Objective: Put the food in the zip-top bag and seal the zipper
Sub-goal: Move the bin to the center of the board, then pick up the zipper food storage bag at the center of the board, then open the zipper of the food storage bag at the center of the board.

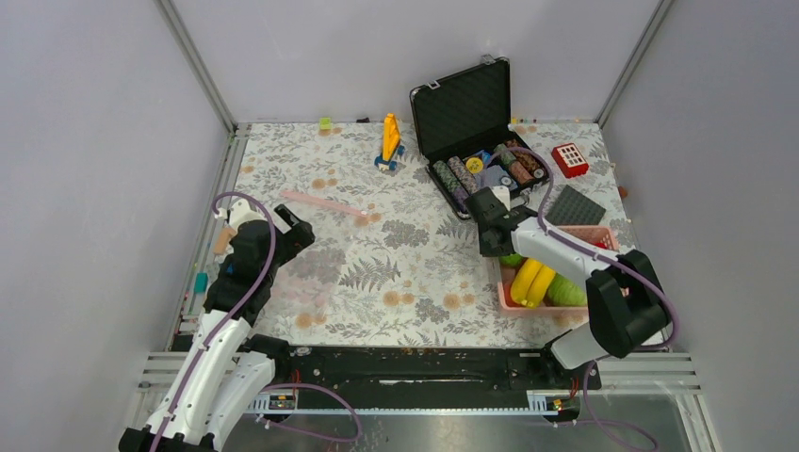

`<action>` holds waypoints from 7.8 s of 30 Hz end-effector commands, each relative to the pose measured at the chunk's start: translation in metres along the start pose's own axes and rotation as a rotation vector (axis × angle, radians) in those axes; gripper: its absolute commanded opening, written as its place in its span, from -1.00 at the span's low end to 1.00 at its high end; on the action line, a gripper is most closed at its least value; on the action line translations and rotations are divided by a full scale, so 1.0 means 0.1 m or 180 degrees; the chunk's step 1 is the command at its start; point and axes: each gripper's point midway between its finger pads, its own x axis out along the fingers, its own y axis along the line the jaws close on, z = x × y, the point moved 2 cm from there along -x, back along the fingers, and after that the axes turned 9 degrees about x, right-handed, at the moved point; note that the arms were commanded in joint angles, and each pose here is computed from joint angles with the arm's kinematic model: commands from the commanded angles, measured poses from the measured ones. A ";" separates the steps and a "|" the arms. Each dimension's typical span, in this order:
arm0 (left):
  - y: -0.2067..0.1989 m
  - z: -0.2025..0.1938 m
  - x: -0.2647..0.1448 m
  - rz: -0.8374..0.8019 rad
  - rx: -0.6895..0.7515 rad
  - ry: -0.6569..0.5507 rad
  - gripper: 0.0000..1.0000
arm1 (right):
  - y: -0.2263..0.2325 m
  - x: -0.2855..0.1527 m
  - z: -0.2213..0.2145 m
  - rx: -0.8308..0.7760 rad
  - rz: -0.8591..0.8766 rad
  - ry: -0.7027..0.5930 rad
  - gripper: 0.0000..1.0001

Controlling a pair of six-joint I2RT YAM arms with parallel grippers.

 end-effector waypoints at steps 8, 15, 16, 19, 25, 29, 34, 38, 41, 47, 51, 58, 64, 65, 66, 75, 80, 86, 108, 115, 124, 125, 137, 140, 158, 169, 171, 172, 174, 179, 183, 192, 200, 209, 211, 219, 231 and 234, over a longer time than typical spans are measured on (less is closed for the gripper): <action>-0.01 0.02 0.04 -0.0005 0.0060 -0.0023 0.98 | 0.33 0.11 0.63 -0.0223 0.0056 -0.0495 -0.65; -0.02 -0.01 0.10 0.0053 0.0048 0.0087 0.97 | 0.30 -0.04 0.71 -0.0066 0.0106 -0.0619 0.05; -0.02 -0.02 0.11 0.0062 0.0045 0.0107 0.98 | 0.28 -0.08 0.71 -0.0031 0.0123 -0.0637 0.20; -0.05 -0.06 0.15 0.0064 0.0022 0.0215 0.97 | 0.23 -0.22 0.70 0.0105 0.0209 -0.0695 0.45; -0.18 -0.20 0.35 0.0107 -0.0013 0.0711 0.97 | 0.17 -0.54 0.62 0.0467 0.0628 -0.0896 0.99; -0.30 -0.29 0.59 0.0161 0.0005 0.1071 0.97 | 0.13 -0.67 0.52 0.0834 0.0973 -0.1087 0.99; -0.54 -0.37 0.81 0.0039 0.0326 0.1315 0.97 | 0.10 -0.81 0.41 0.1010 0.1368 -0.1302 0.99; -0.76 -0.55 0.95 -0.0209 0.0598 0.1687 0.97 | 0.05 -0.79 0.32 0.1007 0.1421 -0.1350 0.99; -0.81 -0.68 1.01 -0.0137 0.1046 0.1879 0.97 | 0.01 -0.76 0.26 0.0936 0.1406 -0.1356 0.99; -0.75 -0.87 1.06 0.0225 0.2065 0.2098 0.97 | -0.02 -0.75 0.24 0.0888 0.1377 -0.1383 0.99; -0.67 -0.94 1.09 0.0386 0.2363 0.2201 0.95 | -0.04 -0.75 0.23 0.0890 0.1365 -0.1404 0.99; -0.48 -1.01 1.20 0.0750 0.2552 0.2262 0.59 | -0.11 -0.77 0.24 0.0955 0.1332 -0.1507 0.99; -0.46 -1.11 1.27 0.0747 0.2526 0.2268 -0.15 | -0.12 -0.81 0.24 0.0991 0.1380 -0.1572 0.99; -0.48 -1.12 1.28 0.0709 0.2501 0.2255 -0.31 | -0.13 -0.82 0.24 0.0992 0.1388 -0.1579 0.99; -0.50 -1.12 1.27 0.0682 0.2475 0.2235 -0.58 | -0.12 -0.82 0.24 0.0994 0.1402 -0.1584 0.99; -1.10 -0.93 0.90 -0.0150 0.2778 0.1529 -1.00 | 0.01 -0.84 0.19 0.1008 0.1611 -0.1403 0.99; -1.72 -0.98 0.24 -0.1126 0.3151 0.0952 -1.00 | 0.15 -0.96 0.16 0.0972 0.1919 -0.1251 0.99; -2.05 -1.19 -0.41 -0.2029 0.3285 0.0673 -1.00 | 0.15 -1.11 0.13 0.1245 0.1975 -0.1029 0.99; -1.93 -1.30 -0.91 -0.2943 0.2877 0.0272 -1.00 | 0.53 -1.36 0.35 0.1758 0.2466 -0.0632 0.99; -1.92 -1.28 -0.90 -0.2922 0.2881 0.0236 -1.00 | 0.49 -1.46 0.55 0.1905 0.2470 -0.0894 0.99; -1.90 -1.24 -0.90 -0.2890 0.2852 0.0187 -1.00 | 0.59 -1.32 0.57 0.1815 0.2389 -0.0813 0.99; -1.90 -1.25 -0.90 -0.2897 0.2851 0.0189 -1.00 | 0.62 -1.31 0.57 0.1803 0.2429 -0.0780 0.99; -1.90 -1.26 -0.89 -0.2864 0.2900 0.0217 -1.00 | 0.63 -1.31 0.64 0.1815 0.2348 -0.0815 0.99; -1.89 -1.25 -0.88 -0.2851 0.2905 0.0210 -1.00 | 0.55 -1.35 0.71 0.1866 0.2305 -0.0984 0.99; -1.89 -1.25 -0.88 -0.2847 0.2905 0.0204 -1.00 | 1.10 -1.30 0.54 0.1417 0.2908 -0.0252 0.68; -1.88 -1.21 -0.87 -0.2777 0.2877 0.0181 -0.41 | 1.29 -1.41 0.48 0.1161 0.3299 -0.0005 -1.00; -1.88 -1.18 -0.89 -0.2767 0.2830 0.0169 0.87 | 1.30 -1.52 0.56 0.1041 0.3436 -0.0183 -1.00; -1.87 -1.16 -0.90 -0.2754 0.2817 0.0174 0.96 | 1.28 -1.56 0.58 0.0971 0.3460 -0.0262 -1.00; -1.87 -1.08 -0.93 -0.2700 0.2755 0.0183 0.98 | 1.23 -1.61 0.64 0.0862 0.3411 -0.0484 -1.00; -1.90 -0.75 -1.01 -0.2382 0.2502 0.0186 0.98 | 1.08 -1.82 0.76 0.0389 0.3173 -0.1264 -1.00; -1.98 -0.48 -1.12 -0.2305 0.2220 0.0094 0.98 | 0.98 -2.05 0.89 0.0166 0.3047 -0.1818 -1.00; -2.24 0.23 -1.44 -0.2433 0.1311 -0.0404 0.98 | 1.11 -2.26 0.75 -0.0611 0.3196 -0.2090 -1.00; -2.53 0.34 -1.43 -0.2323 0.0992 -0.0301 0.98 | 1.23 -2.24 0.63 -0.0954 0.3097 -0.2150 -1.00; -2.68 0.26 -1.28 -0.2074 0.0955 -0.0163 0.98 | 1.22 -2.24 0.65 -0.0906 0.2945 -0.2252 -1.00; -2.69 0.27 -1.26 -0.2024 0.0931 -0.0169 0.98 | 1.22 -2.26 0.65 -0.0914 0.2933 -0.2268 -1.00; -2.71 0.23 -1.13 -0.1795 0.0854 -0.0194 0.97 | 1.27 -2.36 0.58 -0.0980 0.3112 -0.2246 -1.00; -2.61 0.13 -1.04 -0.1616 0.0960 -0.0122 0.97 | 1.22 -2.36 0.64 -0.0862 0.2968 -0.2325 -1.00; -2.52 0.09 -1.02 -0.1556 0.0977 -0.0100 0.97 | 1.17 -2.34 0.68 -0.0754 0.2854 -0.2344 -1.00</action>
